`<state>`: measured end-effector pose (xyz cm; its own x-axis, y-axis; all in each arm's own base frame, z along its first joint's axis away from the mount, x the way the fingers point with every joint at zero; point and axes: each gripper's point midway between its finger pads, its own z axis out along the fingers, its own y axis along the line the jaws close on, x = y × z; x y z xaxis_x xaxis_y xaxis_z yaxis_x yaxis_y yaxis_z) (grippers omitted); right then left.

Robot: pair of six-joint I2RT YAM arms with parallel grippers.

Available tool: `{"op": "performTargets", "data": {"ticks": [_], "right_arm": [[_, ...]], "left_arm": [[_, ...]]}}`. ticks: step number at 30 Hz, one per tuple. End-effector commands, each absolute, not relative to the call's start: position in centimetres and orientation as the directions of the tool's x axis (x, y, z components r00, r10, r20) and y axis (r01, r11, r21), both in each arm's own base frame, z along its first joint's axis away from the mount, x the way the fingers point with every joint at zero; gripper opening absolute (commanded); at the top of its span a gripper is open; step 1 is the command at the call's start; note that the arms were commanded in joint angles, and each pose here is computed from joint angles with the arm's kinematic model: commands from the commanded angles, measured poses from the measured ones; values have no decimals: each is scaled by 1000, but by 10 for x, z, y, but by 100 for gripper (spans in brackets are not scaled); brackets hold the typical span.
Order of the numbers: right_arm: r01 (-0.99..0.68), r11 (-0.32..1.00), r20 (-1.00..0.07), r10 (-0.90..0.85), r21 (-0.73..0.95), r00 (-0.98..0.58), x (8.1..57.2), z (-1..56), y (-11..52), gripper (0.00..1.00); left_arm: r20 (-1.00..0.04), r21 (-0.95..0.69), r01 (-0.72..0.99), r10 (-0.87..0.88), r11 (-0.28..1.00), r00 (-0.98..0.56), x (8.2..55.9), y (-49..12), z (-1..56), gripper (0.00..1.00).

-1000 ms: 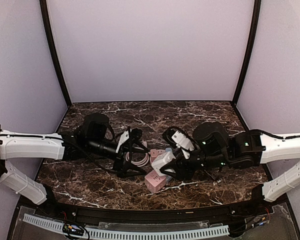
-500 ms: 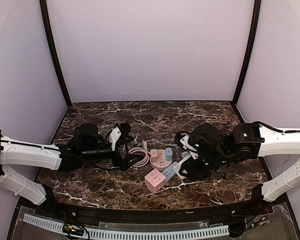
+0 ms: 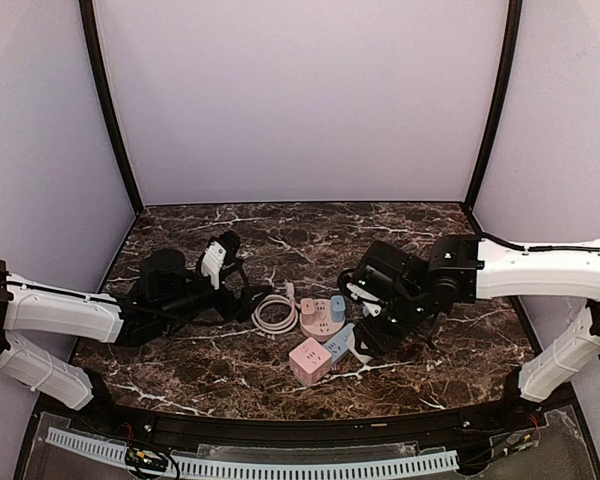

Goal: Insert the plug

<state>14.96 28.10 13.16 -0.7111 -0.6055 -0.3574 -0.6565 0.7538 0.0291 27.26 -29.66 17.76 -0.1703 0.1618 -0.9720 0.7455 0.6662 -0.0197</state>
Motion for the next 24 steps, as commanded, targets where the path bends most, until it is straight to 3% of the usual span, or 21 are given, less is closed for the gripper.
{"op": "performTargets", "data": {"ticks": [1, 8, 17, 24], "right_arm": [[-652, 757, -338, -602, 49, -724, 156, 135, 288, 0], [-636, 770, -298, -598, 45, -744, 165, 130, 287, 0], [-615, 788, -276, -598, -31, -752, 176, 122, 274, 0], [-561, 826, -317, -547, -54, -775, 184, 129, 268, 0]], "left_arm": [[-974, -18, 689, 143, 725, -176, 283, -281, 173, 97], [-967, -30, 696, 155, 718, -202, 282, -279, 168, 99], [-964, -94, 825, 155, 557, -215, 244, -303, 177, 99], [-930, -153, 717, 146, 680, -337, 238, -312, 165, 96]]}}
